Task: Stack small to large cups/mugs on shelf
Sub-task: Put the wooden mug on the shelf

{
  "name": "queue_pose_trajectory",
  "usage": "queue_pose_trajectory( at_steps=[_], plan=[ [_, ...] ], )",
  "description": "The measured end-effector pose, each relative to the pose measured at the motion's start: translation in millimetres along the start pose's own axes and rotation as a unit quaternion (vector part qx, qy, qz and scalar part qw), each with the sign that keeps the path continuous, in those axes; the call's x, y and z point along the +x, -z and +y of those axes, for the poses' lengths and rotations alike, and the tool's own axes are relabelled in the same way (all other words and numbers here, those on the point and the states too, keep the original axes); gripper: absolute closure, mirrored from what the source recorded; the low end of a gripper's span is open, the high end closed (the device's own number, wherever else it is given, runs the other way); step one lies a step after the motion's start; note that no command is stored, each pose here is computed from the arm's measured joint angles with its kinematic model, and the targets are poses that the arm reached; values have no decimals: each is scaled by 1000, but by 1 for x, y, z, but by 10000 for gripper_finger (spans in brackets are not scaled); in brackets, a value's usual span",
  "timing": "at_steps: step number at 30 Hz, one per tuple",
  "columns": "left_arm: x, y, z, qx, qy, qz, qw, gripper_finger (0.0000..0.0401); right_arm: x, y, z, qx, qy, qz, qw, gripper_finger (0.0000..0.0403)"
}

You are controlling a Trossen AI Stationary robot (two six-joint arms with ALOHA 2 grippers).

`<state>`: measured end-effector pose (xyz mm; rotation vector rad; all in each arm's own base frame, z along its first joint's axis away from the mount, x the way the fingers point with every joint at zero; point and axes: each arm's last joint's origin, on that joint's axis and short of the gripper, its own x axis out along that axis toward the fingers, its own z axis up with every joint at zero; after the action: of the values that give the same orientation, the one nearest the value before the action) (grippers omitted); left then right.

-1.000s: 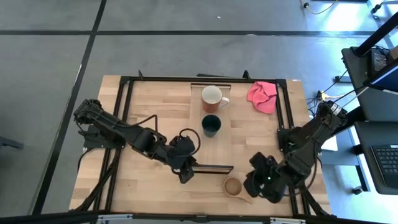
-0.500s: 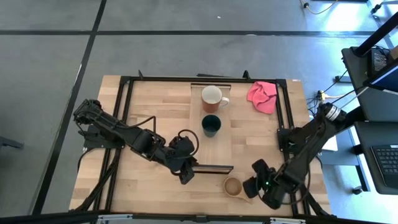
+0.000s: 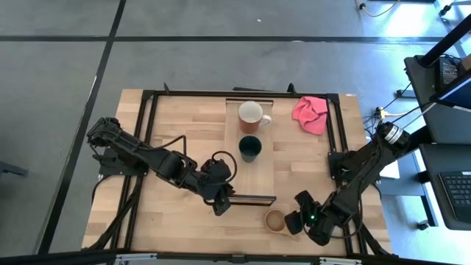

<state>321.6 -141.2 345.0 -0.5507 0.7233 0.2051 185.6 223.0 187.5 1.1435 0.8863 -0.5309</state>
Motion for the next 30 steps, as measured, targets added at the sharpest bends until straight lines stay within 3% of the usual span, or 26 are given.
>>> queue_pose_trajectory(
  at_steps=[11, 20, 30],
  plan=[
    [2, -4, 4, 4, 1, 6, 1000, 335, 31, 2, -1, -5, 21, -8, 1000, 287],
    [2, -4, 4, 4, 3, 8, 1000, 335, 36, 4, -3, -9, 30, -7, 999, 291],
    [1, -2, 2, 9, 5, 9, 1000, 335, 35, 3, -3, -25, 33, -6, 999, 376]
  ],
)
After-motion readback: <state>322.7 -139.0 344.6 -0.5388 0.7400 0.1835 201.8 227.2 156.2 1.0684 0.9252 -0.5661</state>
